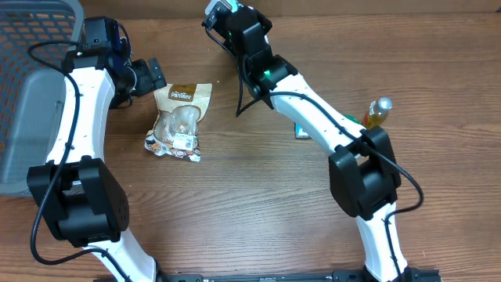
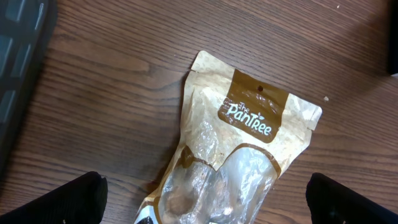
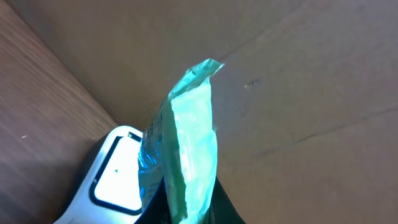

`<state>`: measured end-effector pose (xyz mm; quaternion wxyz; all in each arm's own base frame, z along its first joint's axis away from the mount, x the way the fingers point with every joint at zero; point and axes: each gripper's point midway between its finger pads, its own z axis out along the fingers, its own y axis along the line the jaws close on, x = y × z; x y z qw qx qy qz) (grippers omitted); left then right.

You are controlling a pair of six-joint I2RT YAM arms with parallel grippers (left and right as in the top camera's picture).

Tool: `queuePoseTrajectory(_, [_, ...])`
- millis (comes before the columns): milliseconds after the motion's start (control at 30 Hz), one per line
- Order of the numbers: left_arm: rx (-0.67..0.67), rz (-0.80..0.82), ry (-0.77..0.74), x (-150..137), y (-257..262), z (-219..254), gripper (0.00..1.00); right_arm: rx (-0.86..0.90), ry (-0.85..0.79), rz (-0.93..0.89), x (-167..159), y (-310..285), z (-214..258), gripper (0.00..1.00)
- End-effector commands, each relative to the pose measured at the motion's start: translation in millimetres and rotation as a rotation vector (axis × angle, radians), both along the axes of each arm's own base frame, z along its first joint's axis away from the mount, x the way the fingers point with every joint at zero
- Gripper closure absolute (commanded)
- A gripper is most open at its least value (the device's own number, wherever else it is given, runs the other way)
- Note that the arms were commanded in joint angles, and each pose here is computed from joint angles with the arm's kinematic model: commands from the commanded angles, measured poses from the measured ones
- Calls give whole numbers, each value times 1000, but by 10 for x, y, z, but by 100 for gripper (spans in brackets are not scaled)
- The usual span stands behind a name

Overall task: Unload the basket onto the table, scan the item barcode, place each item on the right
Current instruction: 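Carry the packet up to the white scanner window and hold it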

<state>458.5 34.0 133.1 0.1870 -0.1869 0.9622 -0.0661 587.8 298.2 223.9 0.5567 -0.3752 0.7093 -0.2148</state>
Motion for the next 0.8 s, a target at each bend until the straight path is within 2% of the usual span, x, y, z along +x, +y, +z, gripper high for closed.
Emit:
queuePoseTrajectory(0, [12,-11,-30,38,-17,111,0,-31,-27,-45,152,-126,-79,97])
queuePoseTrajectory(367, [12,-12,-30,38,-17,111,0,-10,-58,-82,373,-303,-282,96])
queuePoseTrajectory(767, [12,-12,-30,38,-19,111,0,4,-16,2,385,-140,-545,96])
